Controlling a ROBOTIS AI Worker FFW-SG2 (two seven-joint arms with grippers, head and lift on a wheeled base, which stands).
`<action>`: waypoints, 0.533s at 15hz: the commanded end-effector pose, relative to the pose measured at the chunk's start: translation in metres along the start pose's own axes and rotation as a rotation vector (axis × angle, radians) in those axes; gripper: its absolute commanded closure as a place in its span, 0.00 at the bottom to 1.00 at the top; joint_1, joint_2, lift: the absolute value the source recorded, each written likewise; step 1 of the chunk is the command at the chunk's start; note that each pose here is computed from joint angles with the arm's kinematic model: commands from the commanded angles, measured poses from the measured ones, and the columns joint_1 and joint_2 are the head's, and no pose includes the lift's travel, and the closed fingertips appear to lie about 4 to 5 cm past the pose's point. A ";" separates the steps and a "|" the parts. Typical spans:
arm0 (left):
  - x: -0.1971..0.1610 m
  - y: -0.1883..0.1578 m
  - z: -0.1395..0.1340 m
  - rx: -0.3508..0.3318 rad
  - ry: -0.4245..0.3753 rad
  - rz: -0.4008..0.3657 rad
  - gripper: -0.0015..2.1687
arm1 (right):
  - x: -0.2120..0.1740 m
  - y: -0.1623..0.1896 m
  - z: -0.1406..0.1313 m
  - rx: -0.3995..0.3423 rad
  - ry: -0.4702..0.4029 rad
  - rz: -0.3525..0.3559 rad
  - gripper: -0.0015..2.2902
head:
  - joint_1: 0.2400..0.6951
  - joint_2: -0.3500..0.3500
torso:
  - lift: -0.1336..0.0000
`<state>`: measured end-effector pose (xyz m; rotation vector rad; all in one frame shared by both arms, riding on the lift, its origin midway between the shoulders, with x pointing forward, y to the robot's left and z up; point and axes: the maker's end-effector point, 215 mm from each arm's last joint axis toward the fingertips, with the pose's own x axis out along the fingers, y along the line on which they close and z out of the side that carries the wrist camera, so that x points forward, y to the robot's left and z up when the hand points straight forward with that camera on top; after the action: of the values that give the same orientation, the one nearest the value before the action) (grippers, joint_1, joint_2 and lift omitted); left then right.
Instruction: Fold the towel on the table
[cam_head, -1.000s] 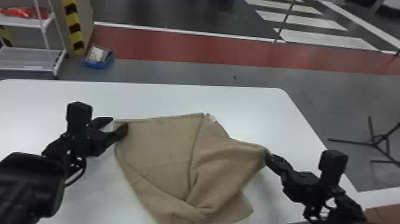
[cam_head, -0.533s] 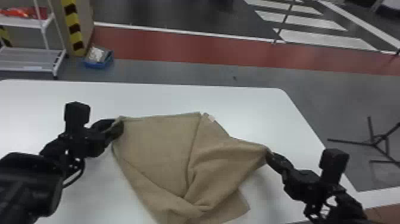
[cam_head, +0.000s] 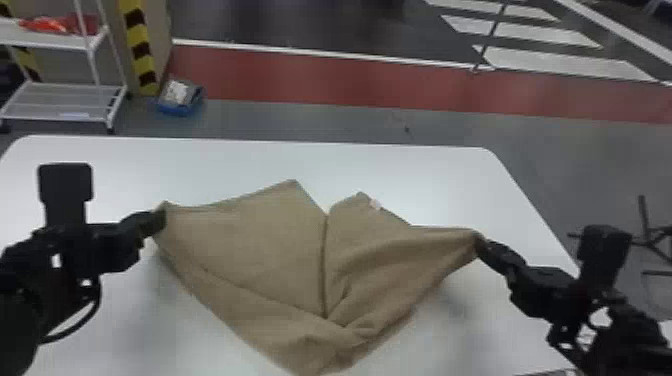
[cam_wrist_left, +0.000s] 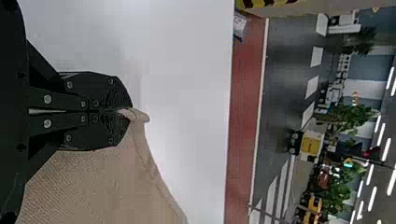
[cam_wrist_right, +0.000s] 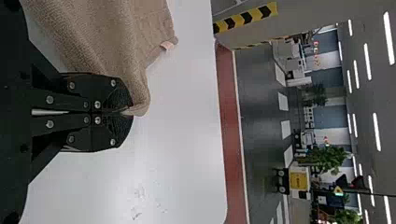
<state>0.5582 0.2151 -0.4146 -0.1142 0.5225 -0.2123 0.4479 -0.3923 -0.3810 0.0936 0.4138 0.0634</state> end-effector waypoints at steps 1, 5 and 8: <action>-0.041 0.025 0.047 -0.047 -0.100 0.018 0.78 | -0.010 -0.017 0.036 0.016 -0.017 -0.030 0.65 | 1.00 0.21 | 0.08; -0.100 0.076 0.094 -0.106 -0.202 0.085 0.78 | -0.023 -0.046 0.084 0.045 -0.014 -0.067 0.65 | 1.00 0.26 | 0.08; -0.131 0.111 0.123 -0.128 -0.275 0.146 0.78 | -0.012 -0.045 0.120 0.060 -0.003 -0.061 0.65 | 1.00 0.30 | 0.08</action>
<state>0.5312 0.3382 -0.2793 -0.2227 0.2993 -0.0531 0.4731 -0.4485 -0.2869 0.1337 0.4105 -0.0114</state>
